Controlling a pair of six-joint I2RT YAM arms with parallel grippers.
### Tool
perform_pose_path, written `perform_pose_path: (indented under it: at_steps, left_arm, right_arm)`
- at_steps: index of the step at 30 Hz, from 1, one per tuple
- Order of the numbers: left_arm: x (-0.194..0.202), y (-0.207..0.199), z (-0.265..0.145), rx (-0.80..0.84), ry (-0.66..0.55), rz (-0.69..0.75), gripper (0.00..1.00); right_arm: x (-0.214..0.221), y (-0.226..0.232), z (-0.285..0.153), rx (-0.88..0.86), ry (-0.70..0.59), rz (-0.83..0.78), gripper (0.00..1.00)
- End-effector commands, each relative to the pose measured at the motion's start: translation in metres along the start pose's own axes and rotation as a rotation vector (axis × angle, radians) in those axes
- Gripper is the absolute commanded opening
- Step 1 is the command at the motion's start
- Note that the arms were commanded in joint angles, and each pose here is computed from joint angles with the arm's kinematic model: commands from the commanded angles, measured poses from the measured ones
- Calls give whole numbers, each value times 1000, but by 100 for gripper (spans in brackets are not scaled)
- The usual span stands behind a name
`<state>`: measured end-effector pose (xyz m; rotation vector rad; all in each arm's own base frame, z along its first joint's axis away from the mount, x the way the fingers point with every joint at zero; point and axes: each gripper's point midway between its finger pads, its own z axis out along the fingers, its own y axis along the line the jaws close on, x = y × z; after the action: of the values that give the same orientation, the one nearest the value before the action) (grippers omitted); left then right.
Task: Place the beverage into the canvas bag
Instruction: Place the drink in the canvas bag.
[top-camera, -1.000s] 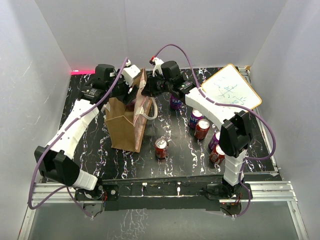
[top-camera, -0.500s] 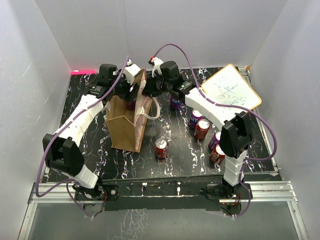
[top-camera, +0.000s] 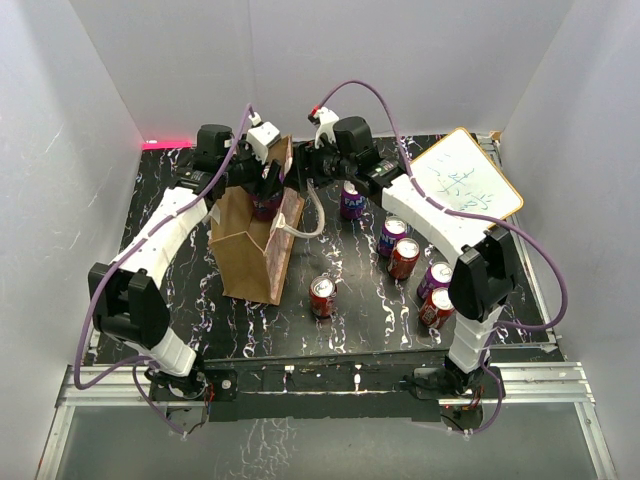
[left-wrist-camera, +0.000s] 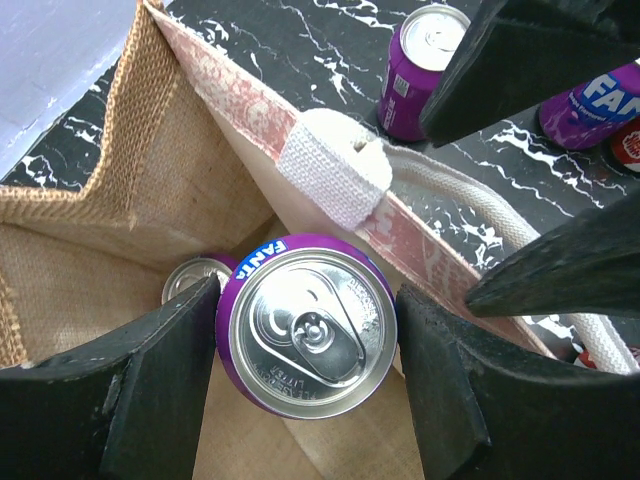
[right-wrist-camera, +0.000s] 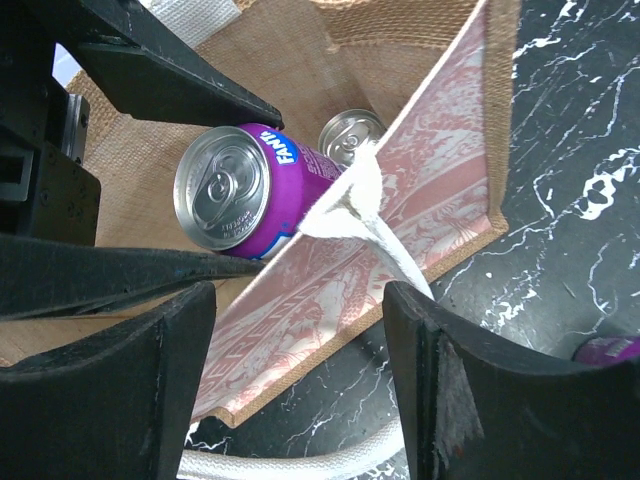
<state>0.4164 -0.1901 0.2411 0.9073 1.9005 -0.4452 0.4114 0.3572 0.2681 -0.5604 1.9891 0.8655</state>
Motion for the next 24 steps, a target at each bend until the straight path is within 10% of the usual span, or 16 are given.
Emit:
perform_pose_path:
  at_steps: [1,24]
  left_arm:
    - [-40,-4,1,46,-167,35,0]
    - [-14,12,42,129,-181,35,0]
  right_arm:
    - [-31,-2,-30,9,-86,-57,74]
    - [-27,-24,-48,22,-77,-89,79]
